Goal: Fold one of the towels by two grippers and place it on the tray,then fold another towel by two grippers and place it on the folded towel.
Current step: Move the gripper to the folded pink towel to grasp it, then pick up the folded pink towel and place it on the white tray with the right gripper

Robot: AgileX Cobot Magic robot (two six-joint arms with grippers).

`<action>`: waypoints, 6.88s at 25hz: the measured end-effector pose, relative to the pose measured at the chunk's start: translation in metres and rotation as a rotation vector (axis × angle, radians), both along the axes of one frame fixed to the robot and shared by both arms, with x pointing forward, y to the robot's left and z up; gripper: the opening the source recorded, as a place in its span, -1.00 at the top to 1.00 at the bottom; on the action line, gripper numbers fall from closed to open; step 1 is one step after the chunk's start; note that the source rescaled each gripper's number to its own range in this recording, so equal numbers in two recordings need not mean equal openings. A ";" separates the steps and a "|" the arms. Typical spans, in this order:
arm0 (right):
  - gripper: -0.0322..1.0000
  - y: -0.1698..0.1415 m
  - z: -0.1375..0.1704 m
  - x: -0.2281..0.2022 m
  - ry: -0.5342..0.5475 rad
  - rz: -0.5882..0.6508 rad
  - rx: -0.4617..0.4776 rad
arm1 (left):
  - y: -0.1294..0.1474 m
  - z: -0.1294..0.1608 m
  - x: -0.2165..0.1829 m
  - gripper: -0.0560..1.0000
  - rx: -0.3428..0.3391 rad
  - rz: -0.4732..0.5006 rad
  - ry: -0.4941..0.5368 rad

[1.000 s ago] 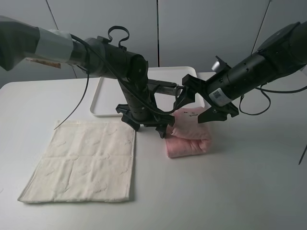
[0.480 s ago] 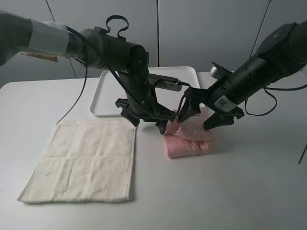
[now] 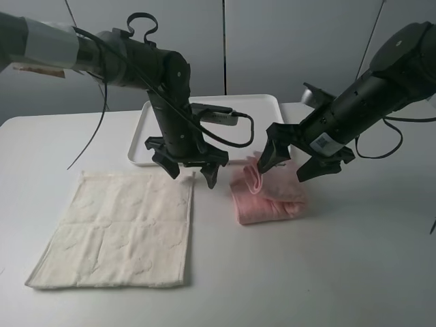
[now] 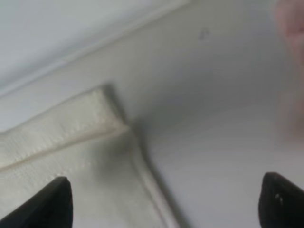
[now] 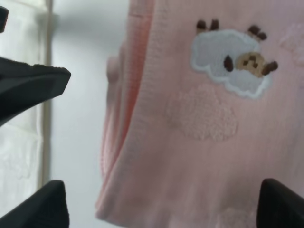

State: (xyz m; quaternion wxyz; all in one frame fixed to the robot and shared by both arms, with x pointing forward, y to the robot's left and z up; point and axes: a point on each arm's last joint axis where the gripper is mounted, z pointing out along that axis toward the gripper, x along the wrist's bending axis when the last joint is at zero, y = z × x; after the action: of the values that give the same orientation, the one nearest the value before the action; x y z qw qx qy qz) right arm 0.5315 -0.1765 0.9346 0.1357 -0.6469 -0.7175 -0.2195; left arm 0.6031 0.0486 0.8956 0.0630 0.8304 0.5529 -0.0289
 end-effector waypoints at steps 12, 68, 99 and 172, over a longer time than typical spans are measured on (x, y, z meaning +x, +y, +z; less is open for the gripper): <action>-1.00 -0.010 0.009 0.005 -0.043 -0.076 -0.011 | 0.040 0.046 0.023 -1.00 -0.108 0.030 -0.077; 0.30 -0.014 -0.062 0.043 0.139 -0.053 0.014 | 0.065 0.054 0.025 -1.00 -0.080 -0.074 -0.034; 0.71 0.021 0.069 0.084 -0.061 0.096 0.445 | 0.179 0.150 0.028 -1.00 -0.094 0.099 -0.185; -0.99 0.083 -0.039 0.197 -0.236 0.035 0.047 | 0.235 0.150 0.035 -1.00 -0.040 0.210 -0.212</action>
State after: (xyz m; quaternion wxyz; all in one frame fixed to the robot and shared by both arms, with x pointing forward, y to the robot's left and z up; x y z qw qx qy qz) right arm 0.7285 -0.0935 0.8953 0.0693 -0.6007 -0.7344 -0.3083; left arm 0.6385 0.2834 1.0453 0.1404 0.7649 0.6263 0.0548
